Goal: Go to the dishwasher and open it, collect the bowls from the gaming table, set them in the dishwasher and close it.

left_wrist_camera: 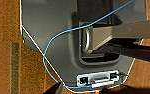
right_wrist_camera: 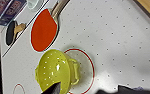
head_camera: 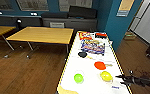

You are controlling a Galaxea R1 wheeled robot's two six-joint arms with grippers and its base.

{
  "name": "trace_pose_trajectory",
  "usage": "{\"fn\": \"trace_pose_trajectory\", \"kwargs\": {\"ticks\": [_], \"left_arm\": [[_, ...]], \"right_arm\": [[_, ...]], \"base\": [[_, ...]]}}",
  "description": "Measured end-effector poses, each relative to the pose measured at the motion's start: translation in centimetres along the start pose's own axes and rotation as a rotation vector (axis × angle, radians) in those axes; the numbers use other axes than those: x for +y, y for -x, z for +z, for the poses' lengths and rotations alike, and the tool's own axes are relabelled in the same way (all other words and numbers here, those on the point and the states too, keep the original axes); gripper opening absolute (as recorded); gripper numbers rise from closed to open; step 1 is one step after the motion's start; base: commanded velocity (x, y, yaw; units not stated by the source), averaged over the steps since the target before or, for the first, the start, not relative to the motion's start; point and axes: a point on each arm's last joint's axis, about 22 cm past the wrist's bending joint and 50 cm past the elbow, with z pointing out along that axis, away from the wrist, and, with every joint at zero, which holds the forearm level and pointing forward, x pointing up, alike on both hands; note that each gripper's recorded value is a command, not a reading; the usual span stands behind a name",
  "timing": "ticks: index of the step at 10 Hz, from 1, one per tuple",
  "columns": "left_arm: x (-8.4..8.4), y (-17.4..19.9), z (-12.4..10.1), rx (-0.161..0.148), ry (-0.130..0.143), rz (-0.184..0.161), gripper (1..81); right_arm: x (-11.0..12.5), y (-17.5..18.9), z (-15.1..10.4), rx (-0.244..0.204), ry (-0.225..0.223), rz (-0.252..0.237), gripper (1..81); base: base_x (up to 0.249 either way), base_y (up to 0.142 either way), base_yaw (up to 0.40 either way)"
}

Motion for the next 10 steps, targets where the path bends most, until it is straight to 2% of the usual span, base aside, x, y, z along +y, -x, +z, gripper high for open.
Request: {"fn": "trace_pose_trajectory", "kwargs": {"ticks": [2, 4, 8, 10], "left_arm": [[0.0, 0.0, 0.0, 0.000, 0.000, 0.000, 81.1], [0.0, 0.0, 0.0, 0.000, 0.000, 0.000, 81.1], [0.3, -1.0, 0.1, 0.010, 0.003, 0.003, 81.1], [0.3, -1.0, 0.1, 0.009, 0.003, 0.003, 81.1]], "right_arm": [[-2.3, 0.3, 1.2, -0.013, -0.028, -0.011, 81.1], [-1.7, 0.0, 1.1, -0.007, -0.018, 0.021, 81.1], [-1.5, -0.1, 1.5, -0.005, -0.011, 0.033, 81.1], [-2.4, 0.5, 2.7, -0.015, -0.019, 0.030, 81.1]], "base": [[0.000, 0.000, 0.000], [0.000, 0.000, 0.000], [0.000, 0.000, 0.000], [0.000, 0.000, 0.000]]}}
